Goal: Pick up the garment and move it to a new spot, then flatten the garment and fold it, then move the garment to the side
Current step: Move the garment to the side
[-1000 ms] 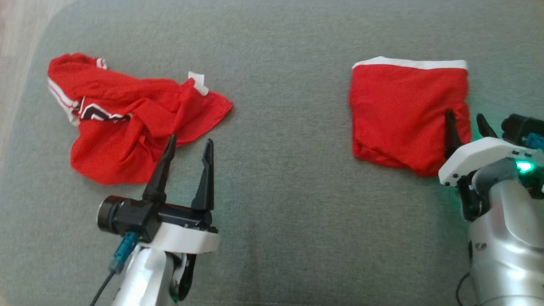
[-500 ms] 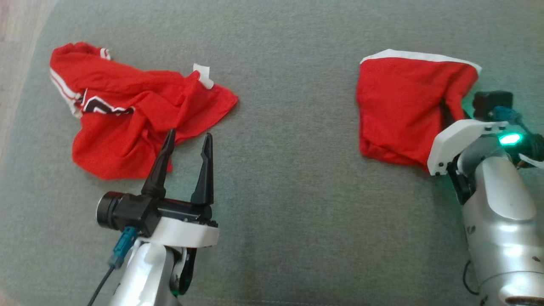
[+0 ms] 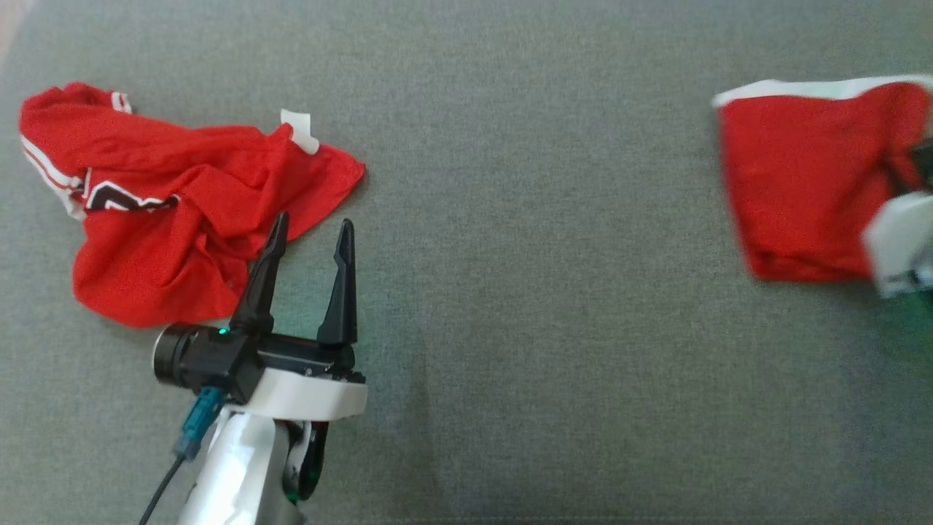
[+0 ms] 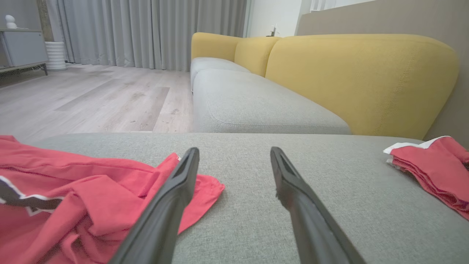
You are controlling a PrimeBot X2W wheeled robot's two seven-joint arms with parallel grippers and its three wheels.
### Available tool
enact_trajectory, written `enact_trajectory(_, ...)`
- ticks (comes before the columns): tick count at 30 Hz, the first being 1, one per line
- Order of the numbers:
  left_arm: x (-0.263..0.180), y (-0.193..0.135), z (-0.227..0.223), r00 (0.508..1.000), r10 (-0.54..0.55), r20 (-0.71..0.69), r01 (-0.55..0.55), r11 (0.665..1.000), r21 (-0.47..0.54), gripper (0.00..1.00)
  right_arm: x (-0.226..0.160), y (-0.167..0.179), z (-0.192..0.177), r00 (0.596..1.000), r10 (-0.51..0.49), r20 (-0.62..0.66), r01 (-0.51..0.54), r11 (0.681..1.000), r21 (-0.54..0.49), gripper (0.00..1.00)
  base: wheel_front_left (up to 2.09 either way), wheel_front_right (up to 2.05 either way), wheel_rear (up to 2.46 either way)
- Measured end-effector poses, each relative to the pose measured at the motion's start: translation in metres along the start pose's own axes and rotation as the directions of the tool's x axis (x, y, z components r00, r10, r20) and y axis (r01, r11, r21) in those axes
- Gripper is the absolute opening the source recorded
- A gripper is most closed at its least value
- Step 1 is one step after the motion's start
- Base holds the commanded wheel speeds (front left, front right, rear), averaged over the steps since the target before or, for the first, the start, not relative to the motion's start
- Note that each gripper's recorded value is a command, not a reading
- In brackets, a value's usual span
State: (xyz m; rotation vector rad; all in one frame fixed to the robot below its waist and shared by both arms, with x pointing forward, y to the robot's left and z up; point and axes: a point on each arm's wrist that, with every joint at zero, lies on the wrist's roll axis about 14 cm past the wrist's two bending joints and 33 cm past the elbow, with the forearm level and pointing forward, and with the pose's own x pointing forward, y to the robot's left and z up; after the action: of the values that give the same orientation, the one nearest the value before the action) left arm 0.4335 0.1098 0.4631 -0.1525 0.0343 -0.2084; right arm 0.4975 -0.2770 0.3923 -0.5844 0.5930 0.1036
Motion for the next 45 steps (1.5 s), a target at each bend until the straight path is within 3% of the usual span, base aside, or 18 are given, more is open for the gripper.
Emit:
enact_trajectory(5,0.008,0.001,-0.009,1.0,-0.012,-0.019,0.012,1.0,-0.008,1.0,-0.001,-0.059,-0.031,0.992,-0.089,-0.085,0.082,0.994,-0.079,0.0,0.0,0.0,0.0)
enact_trajectory(8,0.016,0.004,-0.009,1.0,-0.01,-0.013,0.01,1.0,-0.006,1.0,-0.001,-0.086,-0.04,0.984,-0.139,-0.114,0.131,0.988,-0.076,0.0,0.0,0.0,0.0)
enact_trajectory(22,0.027,0.011,-0.011,1.0,-0.006,-0.006,0.006,1.0,-0.005,1.0,0.009,-0.106,-0.035,0.977,-0.189,-0.097,0.185,0.981,-0.05,0.0,0.0,0.0,0.0)
enact_trajectory(24,0.027,0.011,-0.01,1.0,-0.006,-0.004,0.006,1.0,-0.005,1.0,0.009,-0.107,-0.034,0.976,-0.194,-0.094,0.19,0.981,-0.047,0.91,0.0,0.0,0.0)
enact_trajectory(25,0.026,0.011,-0.009,1.0,-0.006,-0.003,0.006,1.0,-0.004,1.0,0.008,-0.107,-0.032,0.976,-0.199,-0.088,0.196,0.98,-0.04,1.0,0.0,0.0,0.0)
enact_trajectory(31,0.022,0.006,0.006,0.999,-0.012,0.03,0.012,1.0,0.003,1.0,-0.007,-0.106,0.003,0.974,-0.225,0.022,0.224,0.974,0.017,1.0,0.0,0.0,0.0)
enact_trajectory(36,0.01,0.005,0.022,0.998,0.002,0.065,-0.002,1.0,0.008,1.0,-0.028,-0.09,0.055,0.952,-0.228,0.206,0.209,0.972,0.111,1.0,0.0,0.0,0.0)
enact_trajectory(41,-0.007,-0.001,0.036,0.996,0.001,0.095,-0.002,1.0,0.015,1.0,-0.063,-0.059,0.125,0.864,-0.229,0.448,0.097,0.95,0.298,1.0,0.0,0.0,0.0)
enact_trajectory(45,-0.018,-0.008,0.048,0.992,-0.014,0.126,0.011,1.0,0.022,1.0,-0.098,-0.036,0.154,0.786,-0.258,0.562,-0.013,0.902,0.431,1.0,0.0,0.0,0.0)
